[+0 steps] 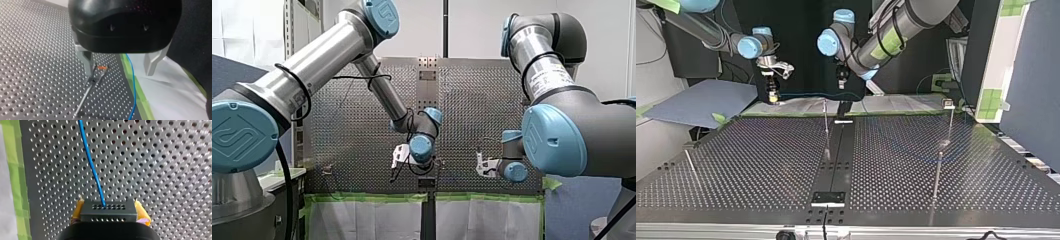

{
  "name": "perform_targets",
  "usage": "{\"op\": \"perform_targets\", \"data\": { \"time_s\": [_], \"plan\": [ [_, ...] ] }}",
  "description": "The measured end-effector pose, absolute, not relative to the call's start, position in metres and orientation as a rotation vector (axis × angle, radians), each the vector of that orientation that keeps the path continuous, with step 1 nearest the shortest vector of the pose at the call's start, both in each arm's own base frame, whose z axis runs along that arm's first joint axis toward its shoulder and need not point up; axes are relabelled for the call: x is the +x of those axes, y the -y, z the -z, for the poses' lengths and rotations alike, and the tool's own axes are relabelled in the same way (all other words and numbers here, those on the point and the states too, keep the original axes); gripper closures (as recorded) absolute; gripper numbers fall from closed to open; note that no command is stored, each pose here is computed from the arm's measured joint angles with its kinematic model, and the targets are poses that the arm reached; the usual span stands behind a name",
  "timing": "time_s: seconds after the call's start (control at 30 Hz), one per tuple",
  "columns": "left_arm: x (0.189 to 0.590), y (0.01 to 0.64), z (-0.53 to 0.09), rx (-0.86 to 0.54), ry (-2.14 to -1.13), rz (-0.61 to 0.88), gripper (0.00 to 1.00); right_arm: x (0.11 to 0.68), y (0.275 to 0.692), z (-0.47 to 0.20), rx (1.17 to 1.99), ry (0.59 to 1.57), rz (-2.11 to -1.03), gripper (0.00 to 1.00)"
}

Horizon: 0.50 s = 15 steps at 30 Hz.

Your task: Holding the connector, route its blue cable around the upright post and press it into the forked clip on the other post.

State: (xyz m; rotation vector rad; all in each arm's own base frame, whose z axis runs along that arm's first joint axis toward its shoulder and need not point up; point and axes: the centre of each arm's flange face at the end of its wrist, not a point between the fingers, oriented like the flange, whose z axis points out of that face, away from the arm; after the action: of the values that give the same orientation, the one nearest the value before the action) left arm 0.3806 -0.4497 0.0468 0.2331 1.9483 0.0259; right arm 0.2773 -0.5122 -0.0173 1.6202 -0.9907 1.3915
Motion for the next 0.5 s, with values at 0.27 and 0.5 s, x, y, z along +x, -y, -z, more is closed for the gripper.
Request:
{"op": "perform_targets", "data": {
  "time_s": [0.27,0.5],
  "plan": [
    [0.382,0.447,-0.032,0.236,-1.956,0.005,0.00,0.279,0.501,-0.001,1.605,0.952,-1.440,1.00],
    [0.385,0.447,-0.006,0.226,-1.961,0.033,0.00,0.279,0.501,-0.027,1.543,0.957,-1.498,1.00]
  ]
}}
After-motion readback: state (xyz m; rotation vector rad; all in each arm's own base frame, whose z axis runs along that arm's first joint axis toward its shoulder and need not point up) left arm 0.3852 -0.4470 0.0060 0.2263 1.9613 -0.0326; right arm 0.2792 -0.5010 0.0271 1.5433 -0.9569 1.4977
